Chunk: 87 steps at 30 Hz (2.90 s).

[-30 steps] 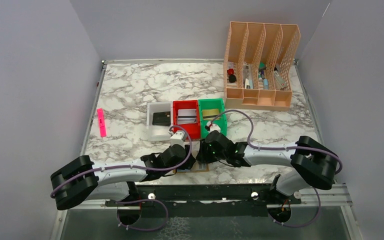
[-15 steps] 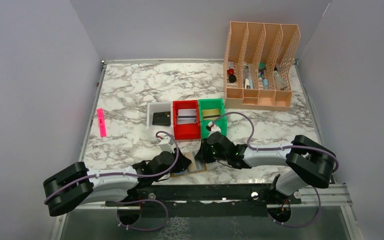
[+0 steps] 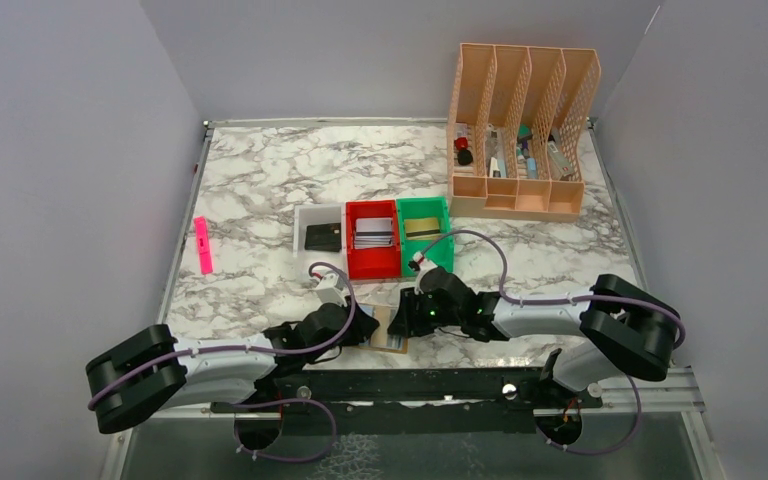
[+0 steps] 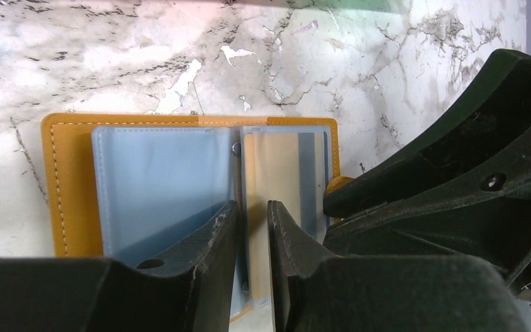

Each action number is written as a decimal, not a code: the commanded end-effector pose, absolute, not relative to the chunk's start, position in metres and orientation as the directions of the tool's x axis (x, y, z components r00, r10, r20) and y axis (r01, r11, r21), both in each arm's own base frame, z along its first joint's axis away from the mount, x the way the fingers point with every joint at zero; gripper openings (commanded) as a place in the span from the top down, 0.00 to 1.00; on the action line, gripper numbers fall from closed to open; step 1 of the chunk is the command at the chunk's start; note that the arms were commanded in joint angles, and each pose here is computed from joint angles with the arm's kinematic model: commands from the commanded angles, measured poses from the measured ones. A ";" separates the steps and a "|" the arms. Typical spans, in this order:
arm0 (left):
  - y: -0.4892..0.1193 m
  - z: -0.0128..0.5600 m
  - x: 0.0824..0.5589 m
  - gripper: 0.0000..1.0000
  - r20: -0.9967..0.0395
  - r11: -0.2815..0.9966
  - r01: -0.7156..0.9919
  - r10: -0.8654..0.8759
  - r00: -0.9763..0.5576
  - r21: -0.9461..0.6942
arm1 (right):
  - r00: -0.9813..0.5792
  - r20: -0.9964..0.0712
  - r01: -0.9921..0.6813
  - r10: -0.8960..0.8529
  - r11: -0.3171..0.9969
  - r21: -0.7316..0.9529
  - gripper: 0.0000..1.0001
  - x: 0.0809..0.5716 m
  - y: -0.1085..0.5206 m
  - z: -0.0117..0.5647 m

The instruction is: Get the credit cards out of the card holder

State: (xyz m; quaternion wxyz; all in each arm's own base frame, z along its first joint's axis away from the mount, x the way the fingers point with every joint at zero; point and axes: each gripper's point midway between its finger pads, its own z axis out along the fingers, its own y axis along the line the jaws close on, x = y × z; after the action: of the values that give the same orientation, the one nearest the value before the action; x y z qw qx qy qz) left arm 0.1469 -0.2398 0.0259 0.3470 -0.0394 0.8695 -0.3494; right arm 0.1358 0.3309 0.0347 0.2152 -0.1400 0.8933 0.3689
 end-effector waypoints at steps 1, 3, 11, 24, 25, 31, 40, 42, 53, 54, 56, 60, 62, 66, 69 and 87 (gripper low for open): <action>-0.224 0.006 0.138 0.74 -0.576 0.804 0.169 -0.244 -0.780 -0.570 | -0.887 -0.445 -0.408 -0.121 0.655 0.635 0.64 0.123 0.338 0.040; -0.225 0.009 0.138 0.74 -0.579 0.800 0.176 -0.244 -0.778 -0.574 | -0.892 -0.440 -0.394 -0.101 0.650 0.650 0.64 0.124 0.341 0.044; -0.225 0.022 0.138 0.69 -0.600 0.798 0.207 -0.227 -0.767 -0.566 | -0.897 -0.440 -0.341 -0.029 0.680 0.649 0.62 0.137 0.344 0.047; -0.178 0.041 0.166 0.37 -0.714 0.930 0.073 -0.224 -0.664 -0.360 | -0.907 -0.419 -0.251 0.035 0.754 0.607 0.58 0.144 0.330 0.029; -0.174 0.038 0.167 0.37 -0.712 0.938 0.055 -0.222 -0.666 -0.343 | -0.908 -0.417 -0.253 0.033 0.749 0.612 0.58 0.144 0.331 0.030; -0.168 0.016 0.159 0.37 -0.678 0.952 0.022 -0.202 -0.706 -0.307 | -0.906 -0.422 -0.274 0.022 0.729 0.628 0.59 0.143 0.336 0.035; -0.183 0.004 0.143 0.61 -0.616 0.909 0.075 -0.216 -0.758 -0.411 | -0.872 -0.488 -0.290 0.027 0.775 0.561 0.59 0.156 0.325 0.053; -0.183 0.004 0.141 0.63 -0.609 0.903 0.071 -0.226 -0.760 -0.424 | -0.868 -0.496 -0.296 0.027 0.773 0.561 0.58 0.156 0.325 0.059; -0.187 0.007 0.139 0.66 -0.594 0.889 0.068 -0.245 -0.766 -0.454 | -0.891 -0.450 -0.230 0.056 0.800 0.555 0.58 0.151 0.315 0.046; -0.188 0.007 0.139 0.66 -0.594 0.889 0.069 -0.243 -0.767 -0.452 | -0.894 -0.444 -0.226 0.057 0.799 0.557 0.58 0.150 0.314 0.043; -0.189 0.007 0.140 0.66 -0.593 0.890 0.070 -0.240 -0.768 -0.451 | -0.901 -0.431 -0.226 0.053 0.790 0.570 0.58 0.147 0.316 0.039; -0.190 0.005 0.139 0.66 -0.590 0.893 0.073 -0.231 -0.774 -0.445 | -0.905 -0.421 -0.195 0.060 0.821 0.536 0.58 0.149 0.310 0.027; -0.190 0.005 0.139 0.66 -0.589 0.893 0.073 -0.230 -0.775 -0.444 | -0.905 -0.420 -0.185 0.064 0.831 0.525 0.58 0.149 0.306 0.024; -0.190 0.004 0.139 0.67 -0.589 0.893 0.076 -0.226 -0.775 -0.443 | -0.900 -0.430 -0.178 0.068 0.844 0.506 0.58 0.151 0.302 0.025; -0.191 0.005 0.139 0.68 -0.591 0.892 0.078 -0.227 -0.774 -0.445 | -0.890 -0.448 -0.177 0.081 0.845 0.505 0.58 0.154 0.299 0.031; -0.194 0.009 0.139 0.70 -0.594 0.885 0.092 -0.226 -0.772 -0.456 | -0.903 -0.429 -0.238 0.029 0.797 0.555 0.59 0.146 0.317 0.033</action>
State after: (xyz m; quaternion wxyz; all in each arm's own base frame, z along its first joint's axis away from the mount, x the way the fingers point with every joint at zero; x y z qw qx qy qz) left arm 0.1573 -0.1956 0.0240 0.3764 -0.0634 0.8923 -0.2412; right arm 0.1518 0.3091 0.0350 0.2222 -0.0375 0.9273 0.2990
